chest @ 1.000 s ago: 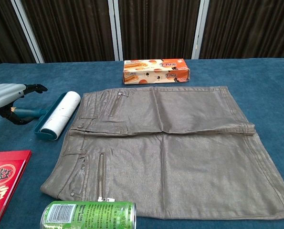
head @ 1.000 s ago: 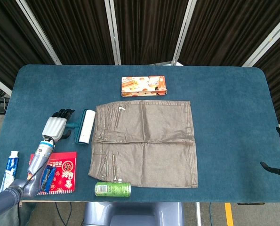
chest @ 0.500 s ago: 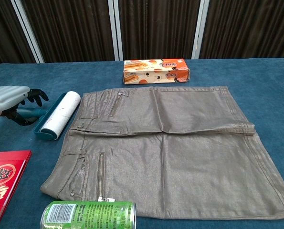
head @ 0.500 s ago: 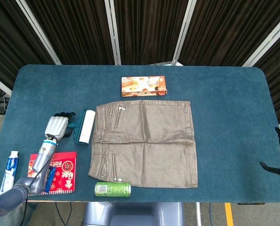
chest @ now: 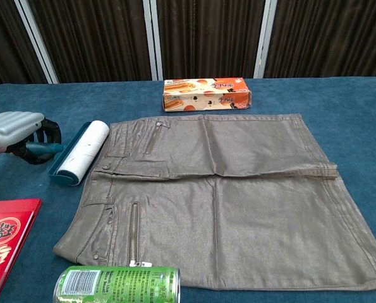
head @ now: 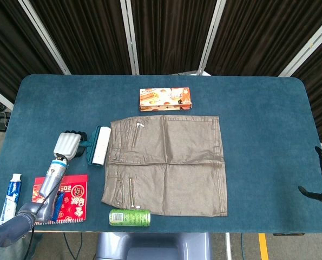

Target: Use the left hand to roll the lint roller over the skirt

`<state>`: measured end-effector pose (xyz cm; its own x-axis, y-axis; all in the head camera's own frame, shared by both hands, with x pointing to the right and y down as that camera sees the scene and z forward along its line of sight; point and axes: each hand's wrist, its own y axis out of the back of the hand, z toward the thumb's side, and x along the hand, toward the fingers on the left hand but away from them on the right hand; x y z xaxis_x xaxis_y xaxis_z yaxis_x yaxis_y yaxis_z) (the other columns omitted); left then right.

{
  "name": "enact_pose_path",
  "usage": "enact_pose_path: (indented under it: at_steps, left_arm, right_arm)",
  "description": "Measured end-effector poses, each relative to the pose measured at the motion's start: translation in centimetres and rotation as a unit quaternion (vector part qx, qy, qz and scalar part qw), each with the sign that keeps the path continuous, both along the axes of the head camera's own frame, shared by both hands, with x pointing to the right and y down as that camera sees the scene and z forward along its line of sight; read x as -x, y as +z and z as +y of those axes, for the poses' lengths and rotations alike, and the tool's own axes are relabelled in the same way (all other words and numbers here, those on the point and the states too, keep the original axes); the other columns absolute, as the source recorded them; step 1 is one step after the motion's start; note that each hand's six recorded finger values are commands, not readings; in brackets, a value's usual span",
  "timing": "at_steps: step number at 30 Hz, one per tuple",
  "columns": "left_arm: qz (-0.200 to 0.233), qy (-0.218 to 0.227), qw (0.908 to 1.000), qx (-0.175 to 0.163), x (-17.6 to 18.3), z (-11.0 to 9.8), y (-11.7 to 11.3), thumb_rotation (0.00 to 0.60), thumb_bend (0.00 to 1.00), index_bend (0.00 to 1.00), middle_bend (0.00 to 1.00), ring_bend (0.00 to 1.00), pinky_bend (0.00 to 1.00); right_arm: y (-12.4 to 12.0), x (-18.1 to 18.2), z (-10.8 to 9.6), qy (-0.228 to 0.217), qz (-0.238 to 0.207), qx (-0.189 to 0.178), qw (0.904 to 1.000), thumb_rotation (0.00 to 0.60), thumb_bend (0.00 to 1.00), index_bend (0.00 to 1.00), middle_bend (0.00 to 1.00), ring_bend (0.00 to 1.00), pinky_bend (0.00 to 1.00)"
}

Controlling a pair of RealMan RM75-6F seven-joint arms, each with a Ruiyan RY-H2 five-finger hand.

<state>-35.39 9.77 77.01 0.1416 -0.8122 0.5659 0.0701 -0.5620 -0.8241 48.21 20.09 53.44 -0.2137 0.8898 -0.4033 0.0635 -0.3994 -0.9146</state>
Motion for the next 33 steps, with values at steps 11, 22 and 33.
enact_pose_path:
  at_steps: [11,22,33]
  left_arm:
    - [0.025,0.030,0.9988,-0.031,-0.8,-1.2,-2.8,0.600,0.74,0.51,0.51,0.40,0.43]
    - [0.048,0.110,0.9907,-0.063,-6.5,-4.3,-8.9,0.600,0.74,0.51,0.50,0.40,0.43]
    - [0.026,0.223,0.9732,-0.050,-16.4,-6.4,-11.3,0.600,0.74,0.52,0.51,0.40,0.43]
  right_arm:
    - [0.2,0.1,0.0,0.001,-0.004,0.003,1.0000,0.600,0.00,0.00,0.00,0.00,0.00]
    - [0.1,-0.6,-0.2,0.016,-0.014,0.005,0.9998,0.600,0.00,0.00,0.00,0.00,0.00]
    - [0.5,-2.0,-0.5,0.039,-0.016,0.014,0.9990,0.600,0.00,0.00,0.00,0.00,0.00]
